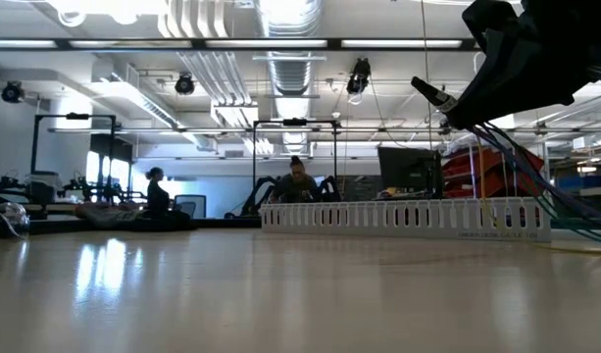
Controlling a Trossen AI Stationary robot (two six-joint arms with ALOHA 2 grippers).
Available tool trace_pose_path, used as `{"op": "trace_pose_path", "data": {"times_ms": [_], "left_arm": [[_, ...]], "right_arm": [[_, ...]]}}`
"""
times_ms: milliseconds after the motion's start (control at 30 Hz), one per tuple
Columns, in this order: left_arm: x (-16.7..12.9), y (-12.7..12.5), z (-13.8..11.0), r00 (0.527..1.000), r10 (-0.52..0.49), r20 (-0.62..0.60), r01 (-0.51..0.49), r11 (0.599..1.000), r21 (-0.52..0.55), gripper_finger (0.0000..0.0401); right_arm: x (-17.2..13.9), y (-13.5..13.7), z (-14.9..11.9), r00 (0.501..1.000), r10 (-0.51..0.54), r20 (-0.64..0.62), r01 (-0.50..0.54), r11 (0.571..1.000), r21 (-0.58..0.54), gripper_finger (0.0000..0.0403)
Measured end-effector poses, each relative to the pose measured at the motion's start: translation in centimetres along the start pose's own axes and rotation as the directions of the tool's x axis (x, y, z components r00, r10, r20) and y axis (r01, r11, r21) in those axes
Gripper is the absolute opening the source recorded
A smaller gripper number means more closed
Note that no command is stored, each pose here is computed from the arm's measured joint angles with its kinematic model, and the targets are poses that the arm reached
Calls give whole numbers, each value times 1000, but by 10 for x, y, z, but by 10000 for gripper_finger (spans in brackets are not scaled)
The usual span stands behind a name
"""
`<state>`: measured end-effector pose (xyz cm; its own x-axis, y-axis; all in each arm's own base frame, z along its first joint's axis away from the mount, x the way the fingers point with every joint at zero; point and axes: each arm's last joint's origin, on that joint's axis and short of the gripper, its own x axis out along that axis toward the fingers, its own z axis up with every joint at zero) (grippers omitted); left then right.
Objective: Ziptie cables
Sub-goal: Wrap the cables together using the zip tie
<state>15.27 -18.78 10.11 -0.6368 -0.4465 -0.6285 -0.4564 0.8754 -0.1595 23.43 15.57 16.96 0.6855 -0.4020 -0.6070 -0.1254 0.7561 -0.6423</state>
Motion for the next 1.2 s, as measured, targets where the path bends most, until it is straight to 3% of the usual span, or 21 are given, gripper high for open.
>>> {"op": "trace_pose_path", "data": {"times_ms": [133, 467, 933, 1200], "left_arm": [[5, 2, 0, 1000, -15, -19, 15, 1000, 3, 0], [4, -3, 7, 996, -56, 71, 48, 993, 111, 0], [-19, 4, 25, 983, -141, 121, 130, 987, 97, 0], [-30, 9, 34, 974, -183, 137, 158, 972, 174, 0]], "right_arm": [[0, 0, 0, 1000, 0, -1, 0, 1000, -7, 0], [0, 0, 0, 1000, 0, -1, 0, 1000, 1, 0], [0, 0, 0, 1000, -1, 0, 1, 1000, 0, 0], [0, 0, 0, 1000, 0, 0, 0, 1000, -5, 0]]}}
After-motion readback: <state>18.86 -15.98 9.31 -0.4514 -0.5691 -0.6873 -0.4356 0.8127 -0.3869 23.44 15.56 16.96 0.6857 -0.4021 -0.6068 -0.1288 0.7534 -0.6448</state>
